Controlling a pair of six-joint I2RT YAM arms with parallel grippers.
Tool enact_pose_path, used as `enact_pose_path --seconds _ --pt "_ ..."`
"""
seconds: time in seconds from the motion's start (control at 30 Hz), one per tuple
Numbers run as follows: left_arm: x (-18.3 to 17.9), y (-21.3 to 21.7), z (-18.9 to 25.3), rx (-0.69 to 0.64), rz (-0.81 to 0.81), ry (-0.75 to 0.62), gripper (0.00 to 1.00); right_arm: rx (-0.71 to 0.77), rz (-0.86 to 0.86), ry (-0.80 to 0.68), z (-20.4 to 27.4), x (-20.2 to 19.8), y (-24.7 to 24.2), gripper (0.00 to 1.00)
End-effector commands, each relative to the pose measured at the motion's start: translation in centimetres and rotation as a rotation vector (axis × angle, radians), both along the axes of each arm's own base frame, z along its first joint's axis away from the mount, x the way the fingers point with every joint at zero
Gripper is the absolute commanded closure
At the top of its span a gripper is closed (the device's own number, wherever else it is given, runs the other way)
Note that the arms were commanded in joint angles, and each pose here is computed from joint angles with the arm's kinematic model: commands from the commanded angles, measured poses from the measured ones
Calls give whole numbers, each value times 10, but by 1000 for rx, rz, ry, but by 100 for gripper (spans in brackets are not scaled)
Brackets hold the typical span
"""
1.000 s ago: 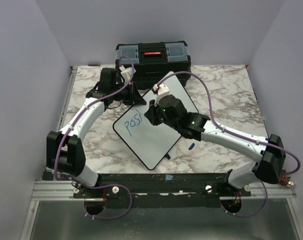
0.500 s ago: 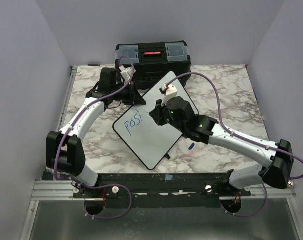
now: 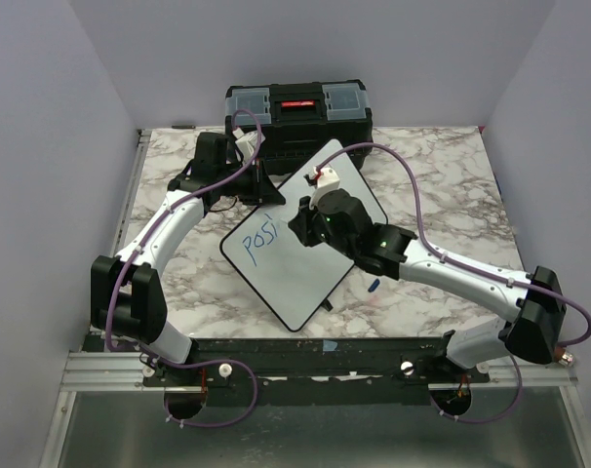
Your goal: Write a sentence on the whiteboard
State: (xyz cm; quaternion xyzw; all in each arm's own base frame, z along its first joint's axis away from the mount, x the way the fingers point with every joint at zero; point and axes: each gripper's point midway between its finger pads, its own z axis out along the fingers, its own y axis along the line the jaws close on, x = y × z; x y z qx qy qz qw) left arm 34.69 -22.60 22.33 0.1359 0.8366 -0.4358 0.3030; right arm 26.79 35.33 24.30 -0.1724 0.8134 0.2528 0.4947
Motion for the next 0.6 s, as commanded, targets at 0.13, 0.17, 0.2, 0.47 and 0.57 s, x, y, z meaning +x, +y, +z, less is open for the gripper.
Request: enact_pose_path --seconds 0.13,0.17,0.2,0.47,0.57 --pt "8 1 25 4 5 -135 100 25 42 -3 4 2 15 99" --pt "8 1 25 4 5 -134 100 23 43 -3 3 2 15 99" --pt "8 1 24 4 3 -134 100 20 43 -1 2 2 16 99" --pt "8 1 26 2 2 -139 100 -14 -3 -5 -6 10 11 99" --pt "8 1 25 2 3 -137 100 -39 -45 -11 -8 17 6 99"
